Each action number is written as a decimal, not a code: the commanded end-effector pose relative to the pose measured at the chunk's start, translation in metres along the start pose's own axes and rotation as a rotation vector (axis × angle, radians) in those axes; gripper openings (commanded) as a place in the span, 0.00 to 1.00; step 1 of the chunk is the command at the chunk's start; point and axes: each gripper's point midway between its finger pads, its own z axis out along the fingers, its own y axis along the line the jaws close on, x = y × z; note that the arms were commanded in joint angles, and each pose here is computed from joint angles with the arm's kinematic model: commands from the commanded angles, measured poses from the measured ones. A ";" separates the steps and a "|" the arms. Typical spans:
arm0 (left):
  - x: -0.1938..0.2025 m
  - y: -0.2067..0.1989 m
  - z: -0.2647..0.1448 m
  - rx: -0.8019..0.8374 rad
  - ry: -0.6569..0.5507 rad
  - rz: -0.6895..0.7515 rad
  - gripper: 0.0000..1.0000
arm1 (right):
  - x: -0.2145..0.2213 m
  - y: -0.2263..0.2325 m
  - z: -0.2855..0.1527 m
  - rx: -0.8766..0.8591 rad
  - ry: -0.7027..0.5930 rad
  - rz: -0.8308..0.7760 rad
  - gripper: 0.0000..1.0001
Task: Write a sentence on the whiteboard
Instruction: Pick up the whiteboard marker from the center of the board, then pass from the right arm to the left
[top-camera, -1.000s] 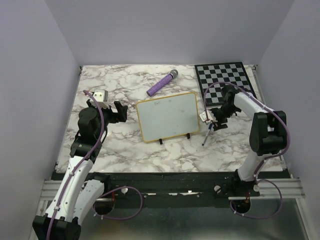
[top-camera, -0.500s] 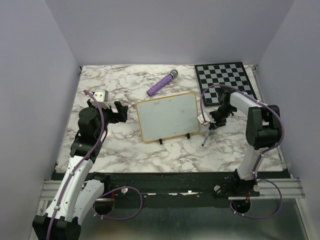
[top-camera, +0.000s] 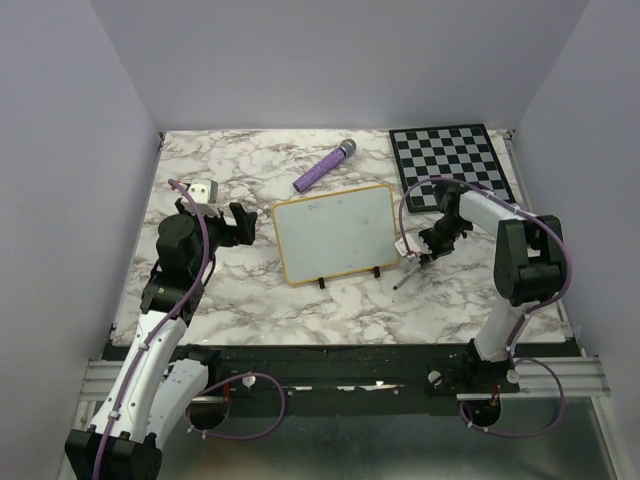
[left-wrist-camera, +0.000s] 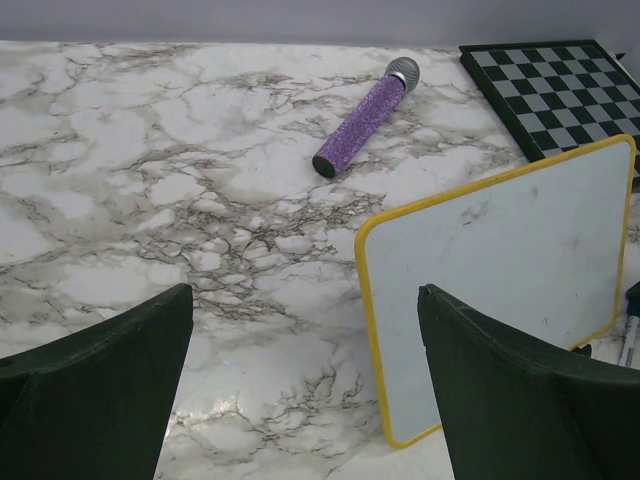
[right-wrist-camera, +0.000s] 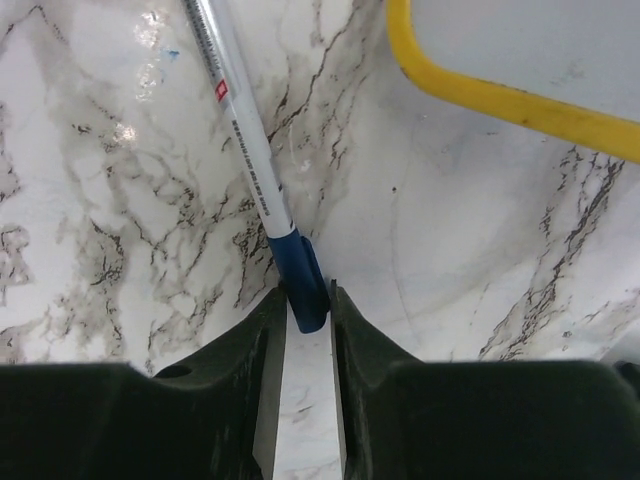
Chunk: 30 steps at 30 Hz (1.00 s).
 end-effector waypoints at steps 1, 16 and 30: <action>-0.016 -0.010 -0.001 0.046 -0.034 0.010 0.99 | 0.010 0.027 0.011 -0.093 0.066 0.001 0.24; 0.017 -0.109 -0.022 0.591 0.126 -0.280 0.99 | -0.030 0.056 -0.020 0.050 0.048 0.008 0.01; 0.117 -0.198 -0.045 0.740 0.558 -0.774 0.93 | -0.140 0.056 -0.045 0.220 -0.242 0.072 0.01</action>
